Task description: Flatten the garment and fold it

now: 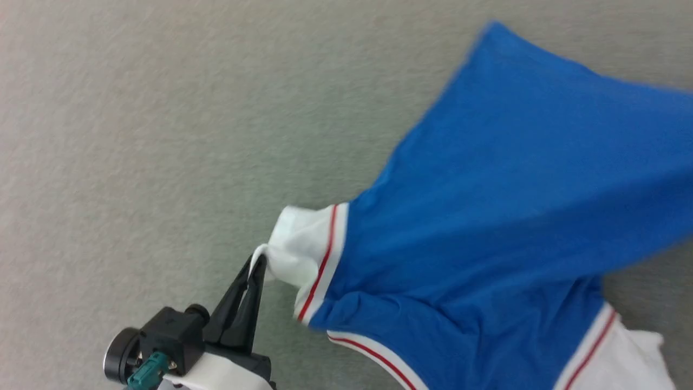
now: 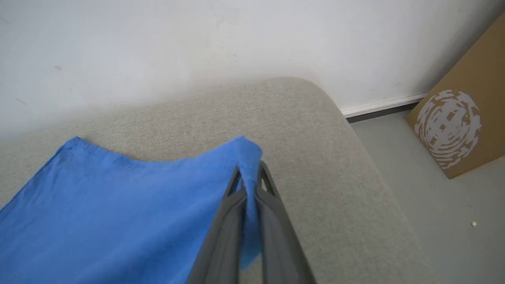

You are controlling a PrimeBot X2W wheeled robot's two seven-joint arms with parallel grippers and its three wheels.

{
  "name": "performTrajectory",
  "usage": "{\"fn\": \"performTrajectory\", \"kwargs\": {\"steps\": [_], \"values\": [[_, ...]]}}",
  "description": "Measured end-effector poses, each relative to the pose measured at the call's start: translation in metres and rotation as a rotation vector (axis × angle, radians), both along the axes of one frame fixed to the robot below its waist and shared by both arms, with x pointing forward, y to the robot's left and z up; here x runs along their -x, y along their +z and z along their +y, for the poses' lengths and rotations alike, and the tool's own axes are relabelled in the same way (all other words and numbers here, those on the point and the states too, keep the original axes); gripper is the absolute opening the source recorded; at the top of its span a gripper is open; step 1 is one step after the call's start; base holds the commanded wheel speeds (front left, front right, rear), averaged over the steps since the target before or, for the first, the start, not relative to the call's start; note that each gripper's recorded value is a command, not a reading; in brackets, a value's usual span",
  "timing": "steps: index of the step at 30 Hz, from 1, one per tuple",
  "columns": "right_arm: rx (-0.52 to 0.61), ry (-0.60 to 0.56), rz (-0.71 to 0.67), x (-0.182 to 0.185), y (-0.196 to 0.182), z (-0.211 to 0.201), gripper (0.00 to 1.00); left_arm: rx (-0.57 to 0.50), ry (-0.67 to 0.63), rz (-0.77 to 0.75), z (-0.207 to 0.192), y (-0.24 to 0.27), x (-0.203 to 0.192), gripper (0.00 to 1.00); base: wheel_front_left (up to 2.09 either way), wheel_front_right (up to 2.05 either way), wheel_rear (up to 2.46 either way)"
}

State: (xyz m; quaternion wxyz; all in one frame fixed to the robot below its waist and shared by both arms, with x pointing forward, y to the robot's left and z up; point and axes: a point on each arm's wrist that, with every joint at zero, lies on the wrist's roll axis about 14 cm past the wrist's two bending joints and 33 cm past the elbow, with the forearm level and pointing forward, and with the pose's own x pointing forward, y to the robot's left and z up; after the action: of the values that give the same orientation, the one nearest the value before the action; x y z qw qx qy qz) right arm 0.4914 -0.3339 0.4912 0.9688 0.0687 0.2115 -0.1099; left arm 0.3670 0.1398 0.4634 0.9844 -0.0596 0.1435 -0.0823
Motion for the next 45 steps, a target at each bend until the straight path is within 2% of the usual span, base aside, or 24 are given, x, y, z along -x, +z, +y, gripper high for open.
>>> {"fn": "performTrajectory", "kwargs": {"steps": [5,9,12,15,16,17,18,22,29,32,35,40,45], "values": [[-0.044,-0.263,0.075,0.115,-0.008,-0.063,0.0,0.034,-0.07,-0.026,-0.022,0.007,-0.004,0.0,0.0,0.0,0.0],[-0.106,-0.394,0.2,0.195,-0.041,-0.069,0.0,0.04,-0.12,-0.013,-0.036,0.003,-0.004,0.0,0.0,0.0,0.0],[-0.095,-0.429,0.299,0.237,-0.064,-0.065,0.0,0.034,-0.15,-0.002,-0.043,0.0,-0.005,0.0,0.0,0.0,0.0],[-0.136,-0.432,0.323,0.248,-0.086,-0.052,0.0,0.039,-0.166,-0.002,-0.047,0.001,-0.005,0.0,0.0,0.0,0.0],[-0.152,-0.421,0.318,0.246,-0.092,-0.047,0.15,0.04,-0.169,-0.006,-0.047,0.003,-0.005,0.0,0.0,0.0,0.0],[-0.158,-0.398,0.319,0.243,-0.096,-0.04,0.55,0.041,-0.171,-0.009,-0.048,0.004,-0.005,0.0,0.0,0.0,0.0],[-0.16,-0.382,0.303,0.238,-0.097,-0.035,1.0,0.041,-0.175,-0.01,-0.048,0.005,-0.005,0.0,0.0,0.0,0.0],[-0.119,-0.304,0.191,0.207,-0.073,-0.028,1.0,0.046,-0.192,-0.03,-0.052,0.013,-0.003,0.0,0.0,0.0,0.0],[0.029,-0.076,-0.089,0.123,0.035,-0.018,1.0,0.066,-0.214,-0.056,-0.058,0.02,0.001,0.0,0.0,0.0,0.0],[0.079,0.028,-0.101,0.087,0.053,-0.002,1.0,0.074,-0.227,-0.071,-0.063,0.022,-0.005,0.0,0.0,0.0,0.0],[0.085,0.108,-0.051,0.055,0.045,0.017,1.0,0.079,-0.243,-0.087,-0.069,0.023,-0.013,0.0,0.0,0.0,0.0],[0.094,0.196,0.152,0.018,-0.006,0.035,1.0,0.103,-0.237,-0.1,-0.077,0.021,-0.026,0.0,0.0,0.0,0.0],[0.123,0.283,0.283,-0.008,-0.052,0.055,1.0,0.111,-0.186,-0.072,-0.069,0.009,-0.029,0.0,0.0,0.0,0.0]]}}
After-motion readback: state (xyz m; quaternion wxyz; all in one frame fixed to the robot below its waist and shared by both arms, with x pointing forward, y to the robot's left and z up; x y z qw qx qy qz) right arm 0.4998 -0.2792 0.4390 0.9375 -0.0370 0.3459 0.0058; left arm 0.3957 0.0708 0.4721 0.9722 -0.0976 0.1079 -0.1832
